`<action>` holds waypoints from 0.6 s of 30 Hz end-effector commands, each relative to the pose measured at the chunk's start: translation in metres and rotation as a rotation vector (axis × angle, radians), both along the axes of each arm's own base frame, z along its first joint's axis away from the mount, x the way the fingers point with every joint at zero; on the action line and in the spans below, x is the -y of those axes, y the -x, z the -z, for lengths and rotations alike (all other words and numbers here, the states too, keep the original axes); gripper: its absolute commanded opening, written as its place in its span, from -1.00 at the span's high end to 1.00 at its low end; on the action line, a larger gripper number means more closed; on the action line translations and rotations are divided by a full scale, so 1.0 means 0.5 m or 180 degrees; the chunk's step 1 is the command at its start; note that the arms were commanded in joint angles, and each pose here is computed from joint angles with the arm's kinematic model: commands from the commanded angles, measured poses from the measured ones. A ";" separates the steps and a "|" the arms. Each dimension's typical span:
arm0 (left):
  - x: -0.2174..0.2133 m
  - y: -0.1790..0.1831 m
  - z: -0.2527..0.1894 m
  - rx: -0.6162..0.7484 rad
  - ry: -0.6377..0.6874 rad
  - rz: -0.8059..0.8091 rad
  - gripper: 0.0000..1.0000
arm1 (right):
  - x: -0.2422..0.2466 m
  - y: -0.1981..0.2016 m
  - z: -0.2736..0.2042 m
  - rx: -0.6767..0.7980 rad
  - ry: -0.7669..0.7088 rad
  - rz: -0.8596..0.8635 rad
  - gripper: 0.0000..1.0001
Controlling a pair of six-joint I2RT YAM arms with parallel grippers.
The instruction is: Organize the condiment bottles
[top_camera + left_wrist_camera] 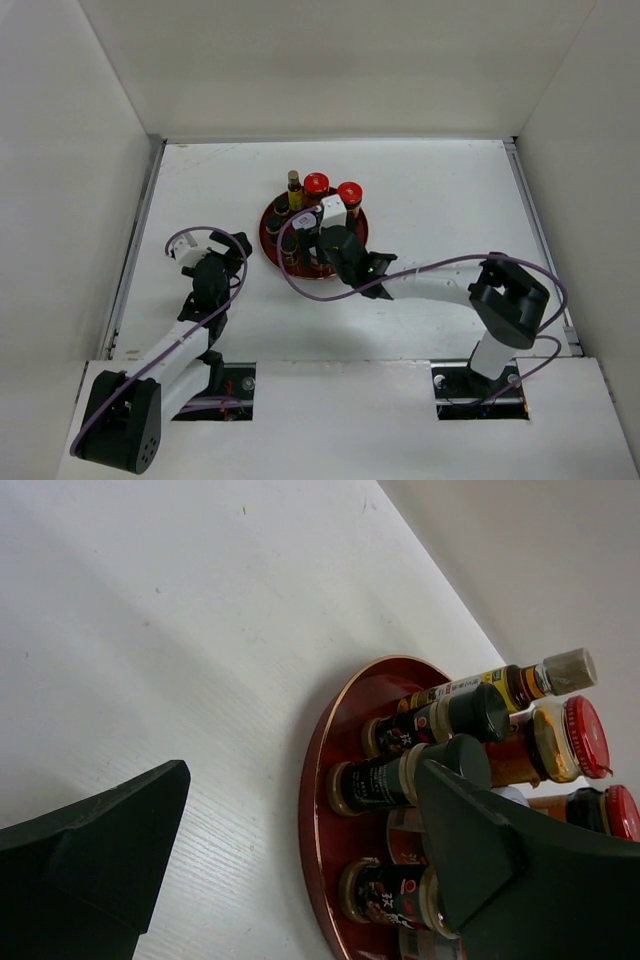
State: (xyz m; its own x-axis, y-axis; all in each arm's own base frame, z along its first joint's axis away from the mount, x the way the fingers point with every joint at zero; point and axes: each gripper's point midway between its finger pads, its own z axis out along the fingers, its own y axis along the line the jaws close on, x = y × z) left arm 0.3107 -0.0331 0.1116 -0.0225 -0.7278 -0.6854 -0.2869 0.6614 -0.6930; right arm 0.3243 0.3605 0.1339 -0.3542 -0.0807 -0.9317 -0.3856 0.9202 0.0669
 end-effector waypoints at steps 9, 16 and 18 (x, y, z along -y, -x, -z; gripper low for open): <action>-0.017 -0.011 -0.031 0.0156 -0.0078 -0.0171 -1.00 | 0.160 0.018 -0.249 0.0793 -0.1012 0.0589 -1.00; -0.033 -0.012 -0.033 0.0055 -0.0136 -0.0266 -1.00 | 0.345 -0.009 -0.159 0.0653 -0.1298 0.1421 -1.00; -0.040 -0.016 -0.022 -0.0138 -0.0219 -0.0324 -1.00 | 0.369 -0.022 -0.131 0.0581 -0.1301 0.1538 -1.00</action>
